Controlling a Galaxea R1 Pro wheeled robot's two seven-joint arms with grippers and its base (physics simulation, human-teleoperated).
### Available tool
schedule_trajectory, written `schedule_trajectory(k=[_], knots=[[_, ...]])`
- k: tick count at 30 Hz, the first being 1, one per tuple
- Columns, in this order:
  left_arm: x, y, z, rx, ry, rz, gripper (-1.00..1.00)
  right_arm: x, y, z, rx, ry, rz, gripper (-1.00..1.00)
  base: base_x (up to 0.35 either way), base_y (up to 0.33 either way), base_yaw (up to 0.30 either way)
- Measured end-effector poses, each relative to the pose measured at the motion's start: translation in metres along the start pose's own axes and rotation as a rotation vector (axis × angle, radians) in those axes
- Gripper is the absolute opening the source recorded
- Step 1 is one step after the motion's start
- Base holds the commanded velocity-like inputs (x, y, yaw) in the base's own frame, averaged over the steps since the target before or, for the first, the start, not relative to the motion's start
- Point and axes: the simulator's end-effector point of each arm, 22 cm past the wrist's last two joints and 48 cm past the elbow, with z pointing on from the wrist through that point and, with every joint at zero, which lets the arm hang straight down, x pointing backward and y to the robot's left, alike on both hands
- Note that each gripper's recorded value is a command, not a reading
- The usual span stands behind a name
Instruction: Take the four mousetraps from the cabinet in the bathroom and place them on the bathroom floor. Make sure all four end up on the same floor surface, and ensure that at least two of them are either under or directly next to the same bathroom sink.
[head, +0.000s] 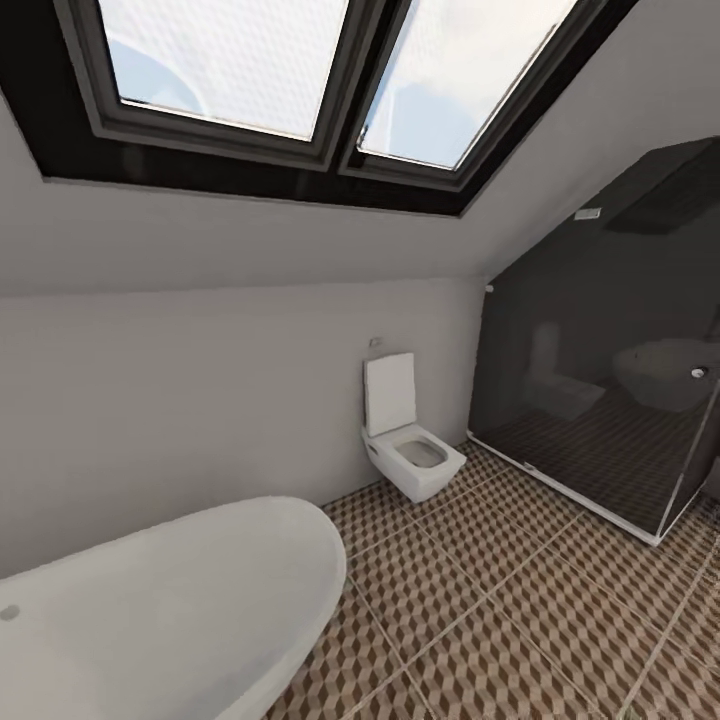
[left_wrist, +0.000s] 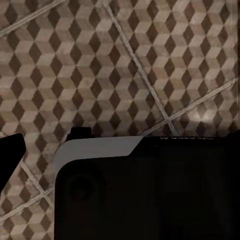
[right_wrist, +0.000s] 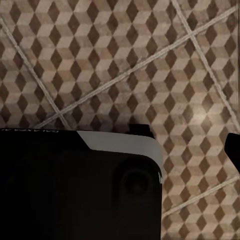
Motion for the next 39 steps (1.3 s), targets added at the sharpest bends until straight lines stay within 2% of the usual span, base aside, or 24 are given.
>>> schedule_trajectory(k=[39], knots=[[0.0001,0.0001,0.0,0.0,0.0,0.0,1.0,-0.0005,0.0,0.0,0.0,-0.002,0.0,1.0,0.0,0.0,-0.289]])
